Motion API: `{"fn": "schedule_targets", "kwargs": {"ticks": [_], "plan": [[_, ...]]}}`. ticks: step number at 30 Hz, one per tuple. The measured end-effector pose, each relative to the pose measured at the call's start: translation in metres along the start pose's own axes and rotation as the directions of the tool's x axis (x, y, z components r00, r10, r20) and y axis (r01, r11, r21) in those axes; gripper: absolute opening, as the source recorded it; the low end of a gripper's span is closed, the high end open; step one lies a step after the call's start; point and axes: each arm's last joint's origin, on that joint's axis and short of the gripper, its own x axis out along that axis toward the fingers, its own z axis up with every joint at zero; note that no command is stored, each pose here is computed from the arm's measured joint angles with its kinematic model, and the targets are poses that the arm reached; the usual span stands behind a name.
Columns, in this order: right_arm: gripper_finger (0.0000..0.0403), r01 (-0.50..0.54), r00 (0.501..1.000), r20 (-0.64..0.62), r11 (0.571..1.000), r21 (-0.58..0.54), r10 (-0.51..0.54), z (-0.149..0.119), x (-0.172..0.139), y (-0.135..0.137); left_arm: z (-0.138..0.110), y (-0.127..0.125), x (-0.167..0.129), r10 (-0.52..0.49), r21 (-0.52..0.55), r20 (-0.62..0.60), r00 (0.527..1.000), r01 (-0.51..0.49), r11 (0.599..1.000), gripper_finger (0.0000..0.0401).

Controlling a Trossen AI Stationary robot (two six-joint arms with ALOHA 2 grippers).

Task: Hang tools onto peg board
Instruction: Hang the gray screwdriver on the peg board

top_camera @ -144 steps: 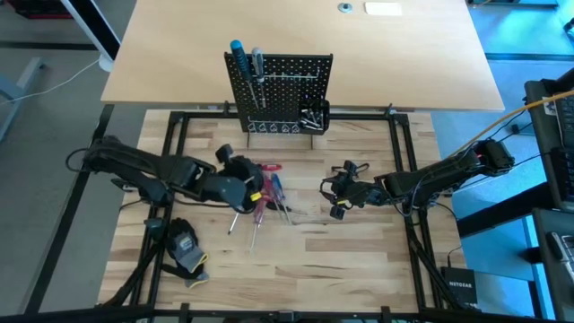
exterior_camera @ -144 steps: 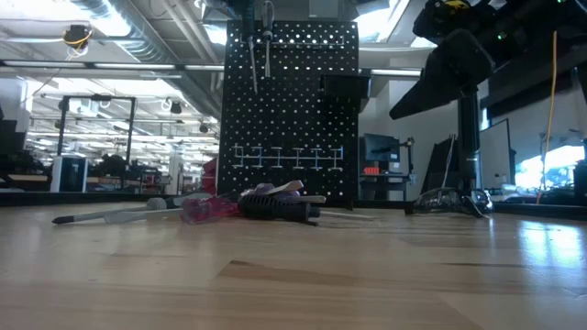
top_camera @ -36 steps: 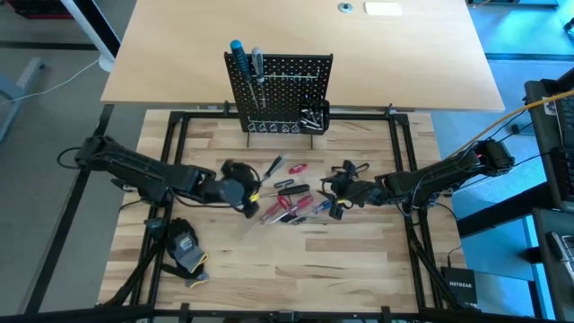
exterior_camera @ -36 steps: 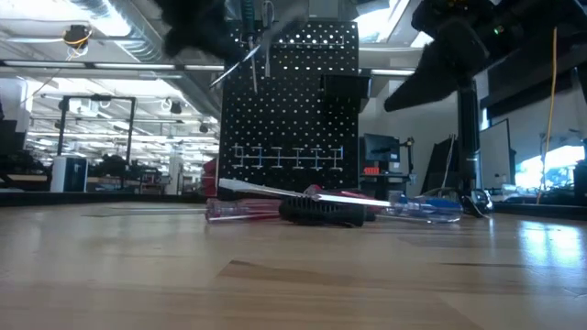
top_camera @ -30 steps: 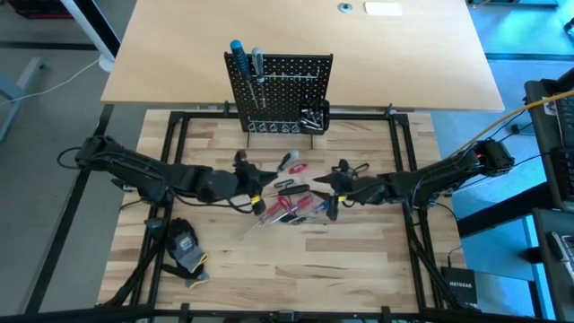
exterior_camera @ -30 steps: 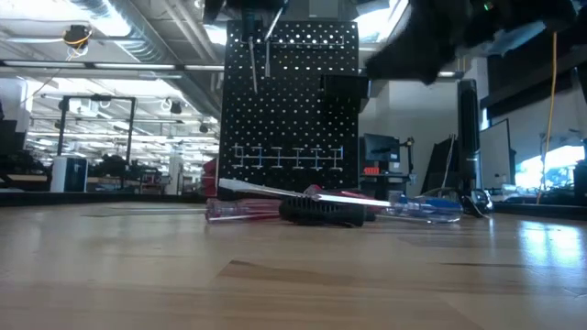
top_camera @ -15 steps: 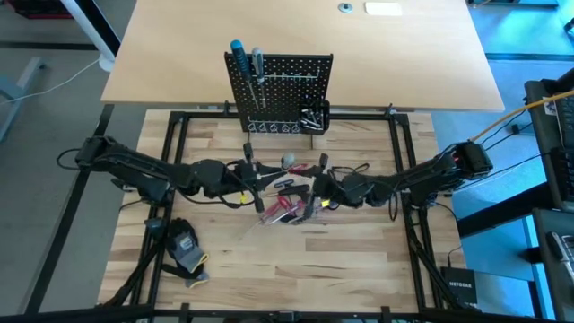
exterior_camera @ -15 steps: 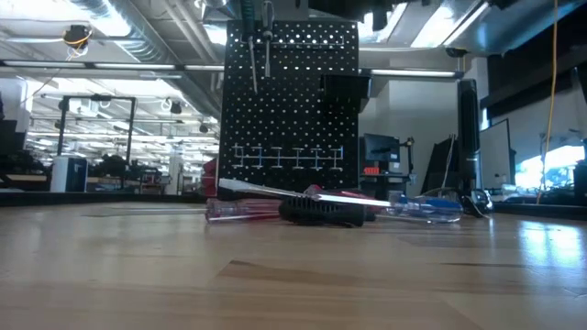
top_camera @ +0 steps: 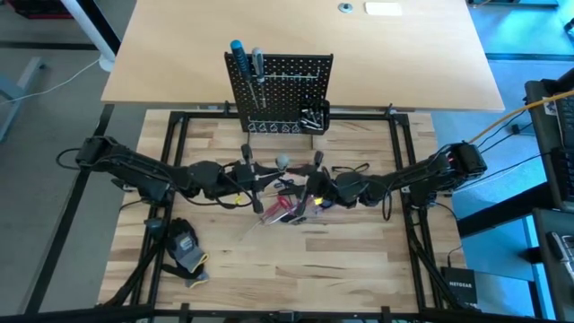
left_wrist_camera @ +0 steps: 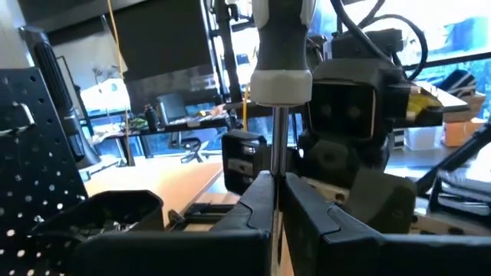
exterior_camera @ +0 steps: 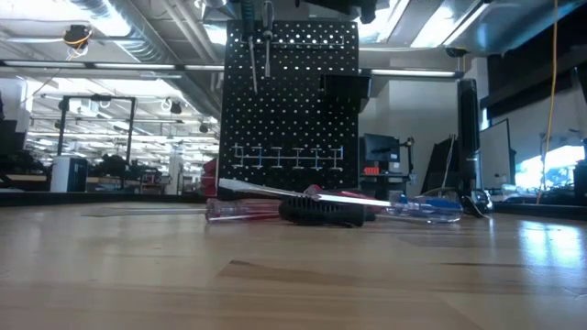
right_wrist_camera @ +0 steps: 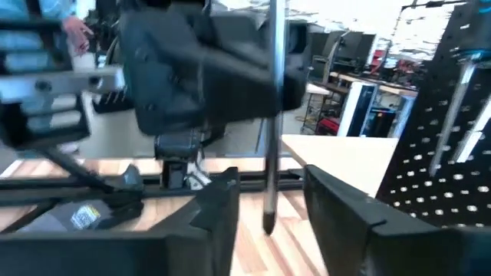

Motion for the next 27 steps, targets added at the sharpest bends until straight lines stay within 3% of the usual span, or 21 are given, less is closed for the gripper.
{"fn": "schedule_targets", "kwargs": {"ticks": [10, 21, 27], "plan": [[0.0017, -0.001, 1.0, 0.022, 0.998, -0.064, 0.003, 0.0013, 0.0019, 0.0011, -0.001, 0.0, -0.0003, -0.001, 0.003, -0.013, 1.0, 0.001, 1.0, 0.0005], [0.0012, 0.008, 1.0, 0.018, 0.996, -0.089, -0.007, 0.0011, 0.0017, 0.0007, -0.0011, -0.0001, -0.0002, -0.001, -0.014, -0.017, 1.0, 0.001, 1.0, 0.0008], [0.0013, 0.035, 0.999, 0.015, 0.995, -0.094, -0.033, 0.0057, 0.0057, -0.0038, 0.0015, 0.0019, -0.0026, 0.006, -0.014, -0.02, 1.0, -0.006, 1.0, 0.0062]]}}
